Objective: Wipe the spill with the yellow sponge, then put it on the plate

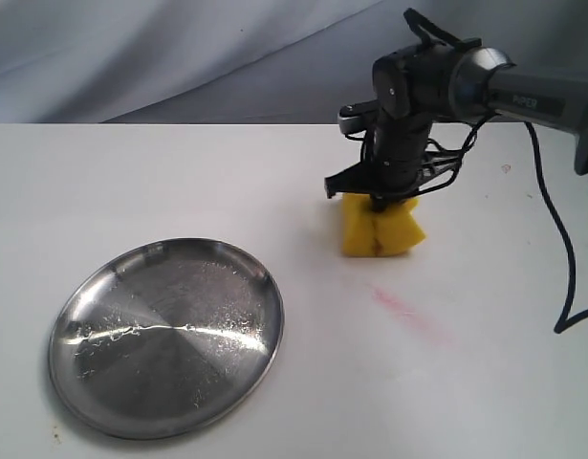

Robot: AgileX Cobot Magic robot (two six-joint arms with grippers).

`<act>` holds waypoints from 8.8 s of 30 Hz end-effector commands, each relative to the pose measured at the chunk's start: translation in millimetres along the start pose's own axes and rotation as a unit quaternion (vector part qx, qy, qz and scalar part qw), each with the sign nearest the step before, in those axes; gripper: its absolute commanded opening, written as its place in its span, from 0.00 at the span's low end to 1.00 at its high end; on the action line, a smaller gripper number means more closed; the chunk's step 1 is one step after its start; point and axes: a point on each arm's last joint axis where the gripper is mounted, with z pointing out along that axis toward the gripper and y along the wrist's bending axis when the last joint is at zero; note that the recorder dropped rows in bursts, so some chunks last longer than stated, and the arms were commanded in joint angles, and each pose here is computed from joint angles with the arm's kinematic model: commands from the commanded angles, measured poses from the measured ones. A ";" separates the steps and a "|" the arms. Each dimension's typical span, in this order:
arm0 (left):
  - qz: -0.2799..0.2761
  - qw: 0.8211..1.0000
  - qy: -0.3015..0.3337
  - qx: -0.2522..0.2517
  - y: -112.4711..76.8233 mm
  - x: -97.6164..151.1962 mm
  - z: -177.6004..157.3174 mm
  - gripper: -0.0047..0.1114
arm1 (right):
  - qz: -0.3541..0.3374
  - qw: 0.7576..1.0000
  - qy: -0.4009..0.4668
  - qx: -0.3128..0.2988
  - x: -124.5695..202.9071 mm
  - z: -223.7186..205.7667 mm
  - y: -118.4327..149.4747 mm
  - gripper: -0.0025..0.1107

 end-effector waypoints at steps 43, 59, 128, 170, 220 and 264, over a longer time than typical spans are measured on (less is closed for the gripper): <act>-0.008 1.000 -0.005 -0.002 0.4 -1.6 -0.4 0.04 | -0.032 0.996 -0.047 -0.063 2.3 -0.6 54.9 0.02; -0.008 1.000 -0.005 -0.002 0.4 -1.6 -0.4 0.04 | 0.022 0.997 0.041 0.061 17.9 9.0 -38.0 0.02; -0.008 1.000 -0.005 -0.002 0.4 -1.6 -0.4 0.04 | -0.089 0.967 -0.136 -0.196 108.5 -147.5 81.5 0.02; -0.008 1.000 -0.005 -0.002 0.4 -1.6 -0.4 0.04 | -0.171 0.963 -0.079 -0.193 96.7 -106.8 159.0 0.57; -0.008 1.000 -0.005 -0.002 0.4 -1.6 -0.4 0.04 | 0.049 0.912 -0.374 -0.162 271.1 -124.3 -38.7 0.02; -0.008 1.000 -0.005 -0.002 0.4 -1.6 -0.4 0.04 | 0.102 0.788 -0.607 0.013 394.8 -145.8 -95.7 0.02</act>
